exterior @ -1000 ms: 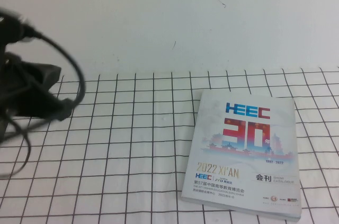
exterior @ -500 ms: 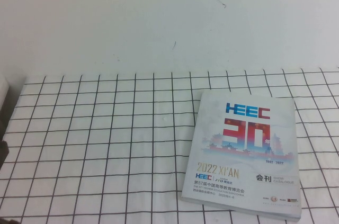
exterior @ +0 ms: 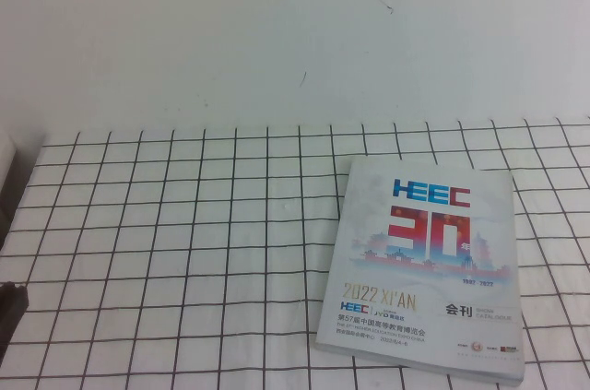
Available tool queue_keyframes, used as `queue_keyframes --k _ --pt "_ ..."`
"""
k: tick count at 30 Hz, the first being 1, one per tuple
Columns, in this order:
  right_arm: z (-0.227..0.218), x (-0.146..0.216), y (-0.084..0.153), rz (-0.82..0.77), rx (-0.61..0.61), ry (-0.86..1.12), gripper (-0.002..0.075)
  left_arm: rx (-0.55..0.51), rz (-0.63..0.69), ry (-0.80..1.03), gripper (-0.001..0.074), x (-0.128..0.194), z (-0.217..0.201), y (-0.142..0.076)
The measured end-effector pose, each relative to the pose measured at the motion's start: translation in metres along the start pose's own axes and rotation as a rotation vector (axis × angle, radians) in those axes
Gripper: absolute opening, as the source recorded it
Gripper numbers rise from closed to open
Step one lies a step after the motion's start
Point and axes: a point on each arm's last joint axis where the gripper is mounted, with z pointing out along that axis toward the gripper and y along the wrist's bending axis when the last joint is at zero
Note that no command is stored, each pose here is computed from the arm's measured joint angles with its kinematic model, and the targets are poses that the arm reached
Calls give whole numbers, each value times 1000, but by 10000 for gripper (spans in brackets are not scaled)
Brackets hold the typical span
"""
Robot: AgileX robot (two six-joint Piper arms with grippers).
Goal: Close book
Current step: 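Close the open booklet and leave it lying on the table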
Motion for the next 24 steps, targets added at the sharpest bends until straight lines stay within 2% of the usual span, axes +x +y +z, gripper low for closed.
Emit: queue_keyframes --k 4,13,21,24 --pt "0 9 2 4 -21 85 -3 12 0 62 -1 6 0 -1" --pt "0 9 3 5 -24 93 -3 31 0 161 -2 15 -1 -3" --pt "0 10 3 5 -25 96 -3 32 1 167 -2 24 -4 -4" --pt "0 10 3 7 -26 95 -3 -19 -15 130 -2 36 -10 -1"
